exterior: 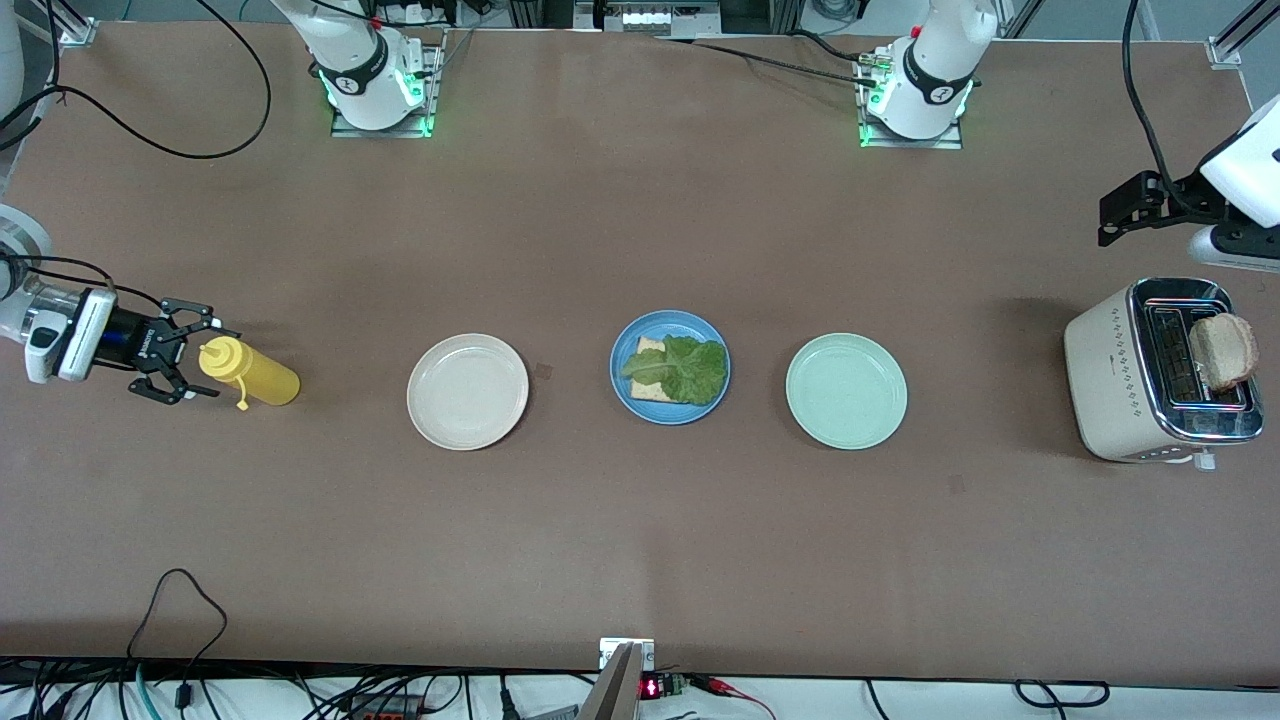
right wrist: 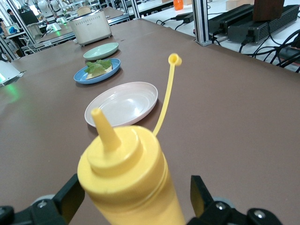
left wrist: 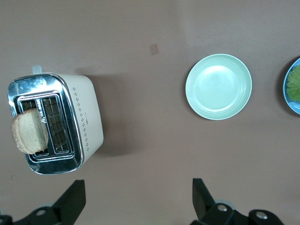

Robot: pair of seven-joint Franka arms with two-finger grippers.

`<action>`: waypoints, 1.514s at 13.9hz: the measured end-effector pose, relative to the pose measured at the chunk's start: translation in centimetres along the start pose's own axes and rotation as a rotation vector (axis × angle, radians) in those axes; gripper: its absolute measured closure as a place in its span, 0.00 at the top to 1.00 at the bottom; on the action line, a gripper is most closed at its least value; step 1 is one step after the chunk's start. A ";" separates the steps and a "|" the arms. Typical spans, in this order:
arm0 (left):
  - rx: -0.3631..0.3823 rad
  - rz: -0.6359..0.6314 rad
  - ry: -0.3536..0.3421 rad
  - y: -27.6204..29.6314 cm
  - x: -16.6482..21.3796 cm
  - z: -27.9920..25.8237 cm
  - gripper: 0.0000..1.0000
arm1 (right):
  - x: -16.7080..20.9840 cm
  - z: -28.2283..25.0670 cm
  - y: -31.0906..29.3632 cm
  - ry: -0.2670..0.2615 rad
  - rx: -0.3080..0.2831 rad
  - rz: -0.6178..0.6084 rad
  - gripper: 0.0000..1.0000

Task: Make sandwich in blue plate with both arms
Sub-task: 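Grasp the yellow squeeze bottle with the right gripper, then lift and tilt the bottle over the blue plate with the right gripper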

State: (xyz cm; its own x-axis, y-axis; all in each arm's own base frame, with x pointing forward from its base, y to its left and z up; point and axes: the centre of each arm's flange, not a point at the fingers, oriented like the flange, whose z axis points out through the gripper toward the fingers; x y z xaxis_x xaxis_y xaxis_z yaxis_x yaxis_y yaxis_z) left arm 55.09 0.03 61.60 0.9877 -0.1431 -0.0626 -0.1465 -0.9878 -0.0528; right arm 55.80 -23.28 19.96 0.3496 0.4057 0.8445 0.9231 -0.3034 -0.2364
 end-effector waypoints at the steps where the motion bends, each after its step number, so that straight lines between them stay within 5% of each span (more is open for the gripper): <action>1: 0.000 -0.001 0.001 0.0 0.0 0.0 1.00 | -0.6 0.3 0.1 0.016 -0.006 -0.005 1.00; 4: 0.001 0.000 0.006 0.0 0.1 -0.1 1.00 | -2.3 1.8 0.5 0.084 -0.030 -0.028 1.00; 11: 0.001 -0.002 0.008 -0.1 0.1 -0.1 1.00 | -4.9 4.5 0.4 0.143 -0.009 -0.057 1.00; 15: 0.001 -0.001 0.008 0.0 0.1 -0.1 1.00 | -4.2 5.0 0.6 0.154 -0.002 -0.078 0.63; 16: 0.001 -0.001 0.008 0.0 0.1 -0.1 1.00 | -3.6 5.0 0.8 0.147 0.003 -0.093 0.63; 18: 0.001 -0.001 0.008 0.0 0.1 -0.1 1.00 | -0.3 5.3 1.6 0.064 0.029 -0.119 0.63; 21: 0.001 -0.001 0.007 0.0 0.1 0.0 1.00 | 10.4 7.2 1.8 -0.159 0.050 -0.101 0.63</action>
State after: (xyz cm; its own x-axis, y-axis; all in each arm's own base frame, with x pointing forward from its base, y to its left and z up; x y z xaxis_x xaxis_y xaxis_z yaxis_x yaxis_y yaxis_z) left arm 55.19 0.05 61.64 0.9883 -0.1424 -0.0553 -0.1453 -0.9879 -0.0539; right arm 62.26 -13.40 24.84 0.2721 0.5644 0.7794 0.9601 -0.2129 -0.1811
